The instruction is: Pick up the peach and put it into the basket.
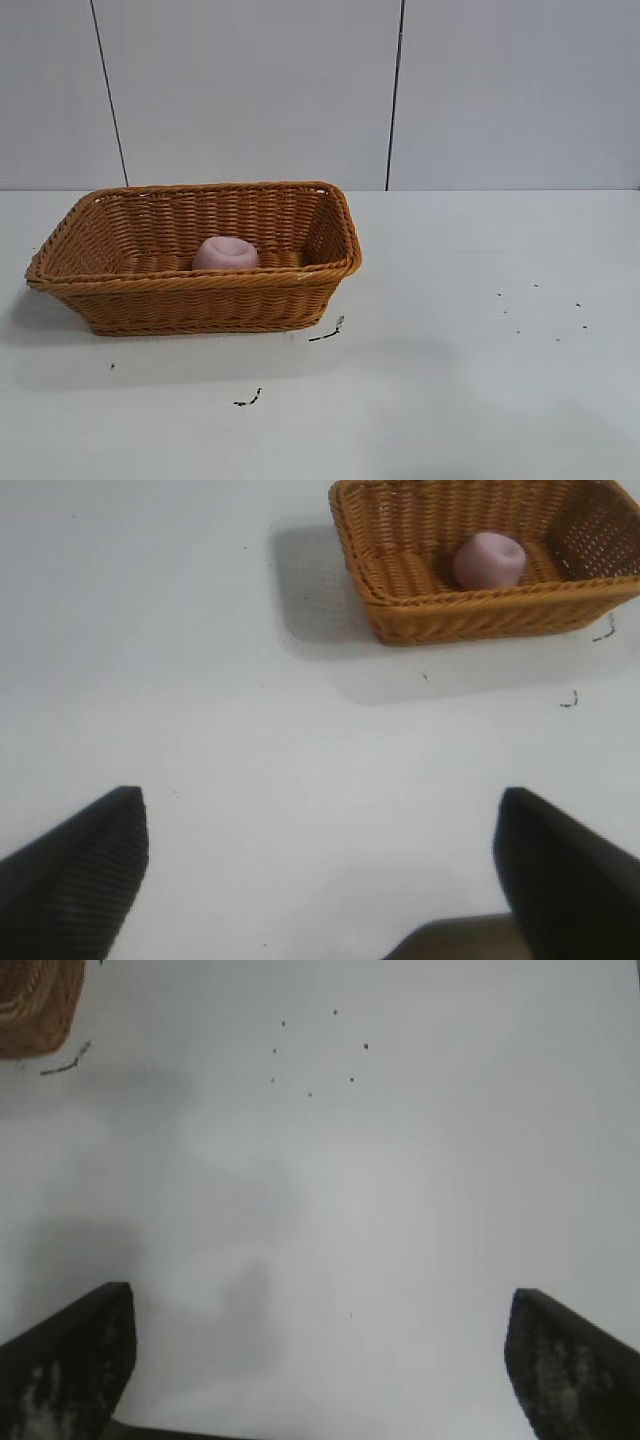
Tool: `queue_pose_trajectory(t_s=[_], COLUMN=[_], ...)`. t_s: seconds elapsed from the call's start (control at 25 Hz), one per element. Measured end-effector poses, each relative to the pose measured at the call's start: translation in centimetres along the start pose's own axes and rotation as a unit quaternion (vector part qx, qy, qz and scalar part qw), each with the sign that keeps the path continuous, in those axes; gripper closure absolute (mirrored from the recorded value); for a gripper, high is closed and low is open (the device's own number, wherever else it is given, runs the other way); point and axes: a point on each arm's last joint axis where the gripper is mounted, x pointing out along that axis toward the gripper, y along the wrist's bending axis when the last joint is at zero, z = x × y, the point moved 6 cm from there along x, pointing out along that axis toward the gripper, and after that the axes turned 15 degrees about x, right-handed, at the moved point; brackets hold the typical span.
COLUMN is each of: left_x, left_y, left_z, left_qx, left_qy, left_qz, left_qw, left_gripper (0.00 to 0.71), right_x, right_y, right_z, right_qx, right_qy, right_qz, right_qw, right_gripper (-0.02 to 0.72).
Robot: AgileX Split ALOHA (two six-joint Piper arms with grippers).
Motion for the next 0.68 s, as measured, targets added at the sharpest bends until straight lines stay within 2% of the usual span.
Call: queue_pose_trajectory(t_s=[0.2,0.68], left_x=[0.0,0.0], left_y=[0.0,0.0], left_z=[0.0,0.0], left_qx=[0.0,0.0], left_qy=[0.0,0.0], left_qz=[0.0,0.0], left_qw=[1.0,1.0], left_gripper=[0.018,0.018], right_x=[-1.2,-1.21], right_y=[-0.01,-0.01], right_z=[-0.1,-0.1], right_qx=[0.0,-0.001], right_qy=[-0.045,-0.045], right_qz=[0.01,0.011], right_qw=[0.999,0.999], right_gripper=[0.014,0.014])
